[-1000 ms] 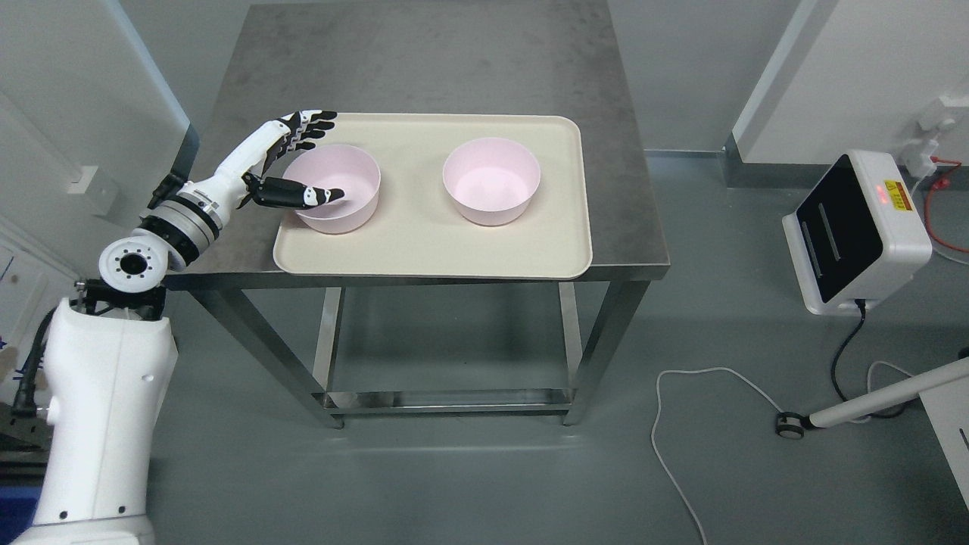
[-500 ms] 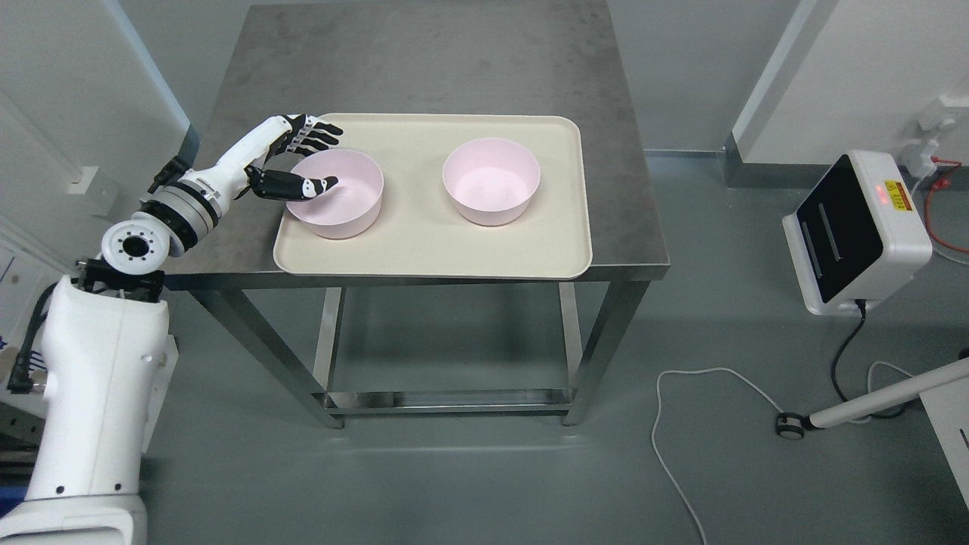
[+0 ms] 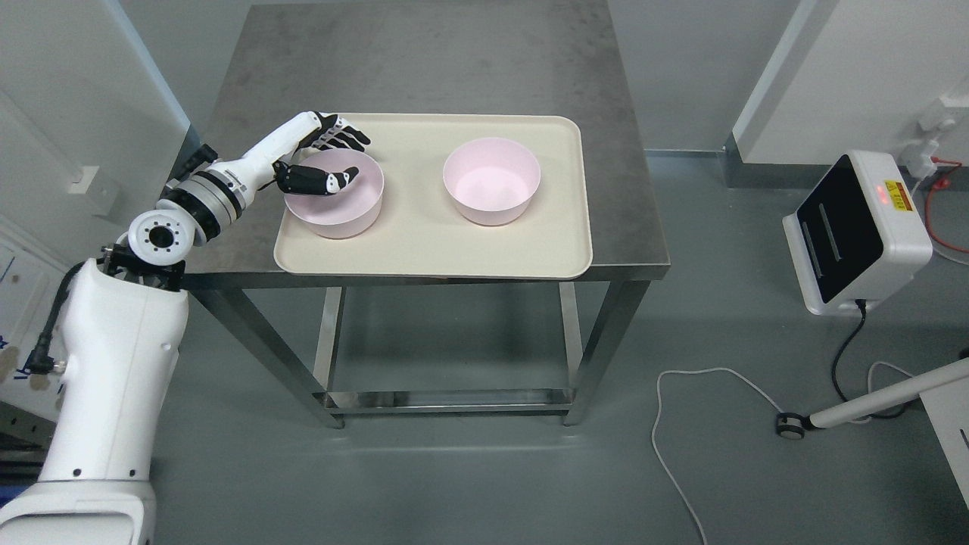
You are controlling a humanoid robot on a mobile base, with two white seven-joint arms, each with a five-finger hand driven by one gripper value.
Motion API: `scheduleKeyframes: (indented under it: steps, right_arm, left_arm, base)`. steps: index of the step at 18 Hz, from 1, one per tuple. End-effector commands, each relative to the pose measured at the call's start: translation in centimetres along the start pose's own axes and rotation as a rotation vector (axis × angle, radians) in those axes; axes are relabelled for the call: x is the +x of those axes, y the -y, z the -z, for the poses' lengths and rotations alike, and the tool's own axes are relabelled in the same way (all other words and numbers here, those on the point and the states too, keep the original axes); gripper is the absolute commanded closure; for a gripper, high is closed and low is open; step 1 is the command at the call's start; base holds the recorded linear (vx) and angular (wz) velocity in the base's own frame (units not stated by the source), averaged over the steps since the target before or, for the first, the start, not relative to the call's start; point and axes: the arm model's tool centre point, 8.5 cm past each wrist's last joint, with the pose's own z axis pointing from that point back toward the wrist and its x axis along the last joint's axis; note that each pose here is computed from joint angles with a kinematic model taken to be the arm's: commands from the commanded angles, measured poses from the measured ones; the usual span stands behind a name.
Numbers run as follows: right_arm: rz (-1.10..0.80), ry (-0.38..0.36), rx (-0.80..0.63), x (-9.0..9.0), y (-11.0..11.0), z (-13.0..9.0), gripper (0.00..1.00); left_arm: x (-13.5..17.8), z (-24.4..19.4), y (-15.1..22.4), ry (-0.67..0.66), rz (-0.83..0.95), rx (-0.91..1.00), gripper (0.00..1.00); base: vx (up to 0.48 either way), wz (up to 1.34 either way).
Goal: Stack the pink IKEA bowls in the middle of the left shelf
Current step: 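Lift the pink bowl with the left hand and lower it into the other bowl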
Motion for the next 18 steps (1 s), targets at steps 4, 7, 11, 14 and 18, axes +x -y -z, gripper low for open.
scheduleKeyframes:
  steps: [4, 7, 11, 14, 18]
  right_arm:
    - [-0.001, 0.000, -0.016, 0.0, 1.1, 0.0, 0.00]
    - [-0.001, 0.000, -0.018, 0.0, 1.1, 0.0, 0.00]
    - [-0.001, 0.000, -0.018, 0.0, 1.1, 0.0, 0.00]
    - [-0.001, 0.000, -0.016, 0.0, 1.1, 0.0, 0.00]
    - [-0.001, 0.000, -0.016, 0.0, 1.1, 0.0, 0.00]
  left_arm:
    - [0.7, 0.9, 1.5, 0.048, 0.092, -0.042, 0.96]
    - [1.0, 1.0, 1.1, 0.062, 0.061, -0.010, 1.00]
    - [5.0, 1.9, -3.6, 0.154, 0.056, 0.075, 1.00]
    - [12.7, 4.9, -3.4, 0.332, 0.020, 0.009, 1.00]
    - [18.3, 7.5, -0.1, 0.414, 0.095, -0.114, 1.00]
  base:
    - [0.000, 0.00]
    - [0.000, 0.00]
    - [0.000, 0.00]
    - [0.000, 0.00]
    - [0.000, 0.00]
